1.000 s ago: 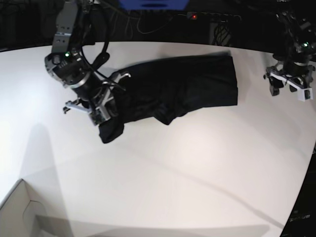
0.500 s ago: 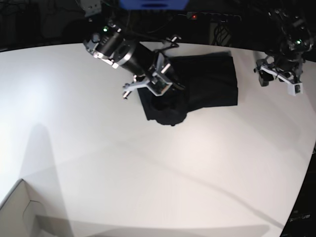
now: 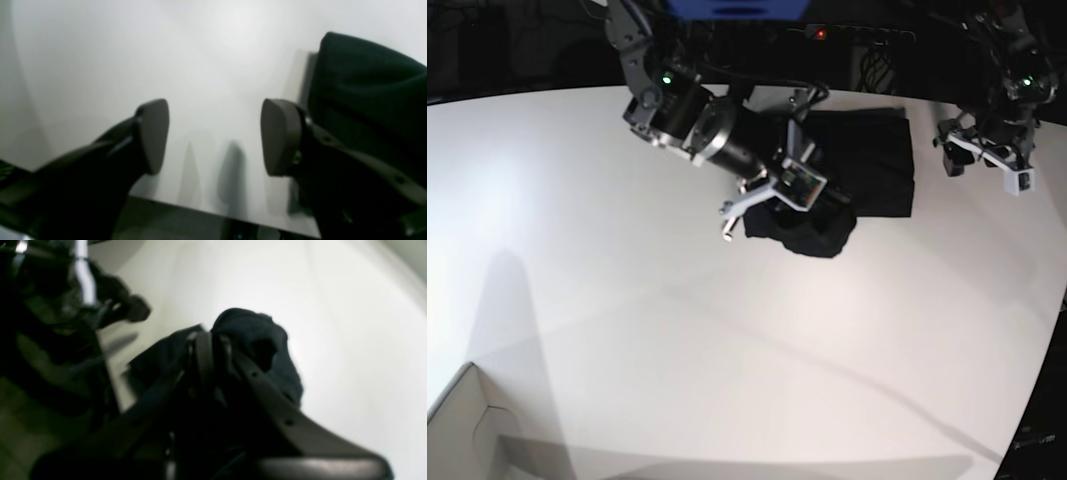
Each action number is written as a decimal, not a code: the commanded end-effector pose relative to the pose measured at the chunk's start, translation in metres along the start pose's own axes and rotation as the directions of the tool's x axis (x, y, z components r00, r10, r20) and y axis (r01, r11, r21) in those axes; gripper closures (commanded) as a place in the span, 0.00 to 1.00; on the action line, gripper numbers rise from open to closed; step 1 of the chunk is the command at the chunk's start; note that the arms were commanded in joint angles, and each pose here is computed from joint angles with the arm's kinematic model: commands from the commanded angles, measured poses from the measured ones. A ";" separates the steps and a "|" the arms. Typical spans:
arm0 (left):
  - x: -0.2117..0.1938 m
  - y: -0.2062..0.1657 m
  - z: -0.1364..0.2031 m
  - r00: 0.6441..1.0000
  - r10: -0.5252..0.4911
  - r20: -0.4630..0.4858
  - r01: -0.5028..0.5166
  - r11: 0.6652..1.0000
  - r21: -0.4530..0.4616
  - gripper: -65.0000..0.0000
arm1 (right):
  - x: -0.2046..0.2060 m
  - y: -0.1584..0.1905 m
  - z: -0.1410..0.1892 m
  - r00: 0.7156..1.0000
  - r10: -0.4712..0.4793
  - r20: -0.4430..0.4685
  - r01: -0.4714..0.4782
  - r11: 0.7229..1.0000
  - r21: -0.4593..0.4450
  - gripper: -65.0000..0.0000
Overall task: Layout the t-shirt on the table in an organized manner, then fold the t-shirt properly
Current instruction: 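Fold the held end with the right gripper over toward the left gripper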
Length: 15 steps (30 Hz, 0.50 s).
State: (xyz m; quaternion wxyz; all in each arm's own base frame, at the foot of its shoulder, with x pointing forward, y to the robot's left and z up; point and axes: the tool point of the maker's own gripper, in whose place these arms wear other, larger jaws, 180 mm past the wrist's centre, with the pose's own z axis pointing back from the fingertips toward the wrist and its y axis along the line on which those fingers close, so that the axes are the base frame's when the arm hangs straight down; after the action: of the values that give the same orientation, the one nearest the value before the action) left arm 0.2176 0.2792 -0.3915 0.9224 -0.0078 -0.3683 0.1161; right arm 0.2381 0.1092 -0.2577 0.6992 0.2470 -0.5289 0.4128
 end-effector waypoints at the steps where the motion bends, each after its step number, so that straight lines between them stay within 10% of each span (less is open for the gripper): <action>1: 0.011 0.002 0.003 0.999 -0.012 0.032 0.012 1.000 0.001 0.36 | 0.017 -0.003 -0.001 0.998 0.001 0.063 -0.001 1.000 -0.002 1.00; 15: -0.004 -0.047 -0.022 0.998 -0.054 -0.029 0.050 0.991 -0.126 0.38 | 0.030 0.037 -0.023 0.996 -0.007 0.091 -0.004 0.993 0.121 1.00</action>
State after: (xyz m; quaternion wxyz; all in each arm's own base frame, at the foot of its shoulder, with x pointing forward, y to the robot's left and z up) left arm 0.2291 0.2306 -0.4164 0.9359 -0.0609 -0.3394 0.0718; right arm 0.2204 0.1507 -0.2606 0.6796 0.2904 -0.5083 0.4421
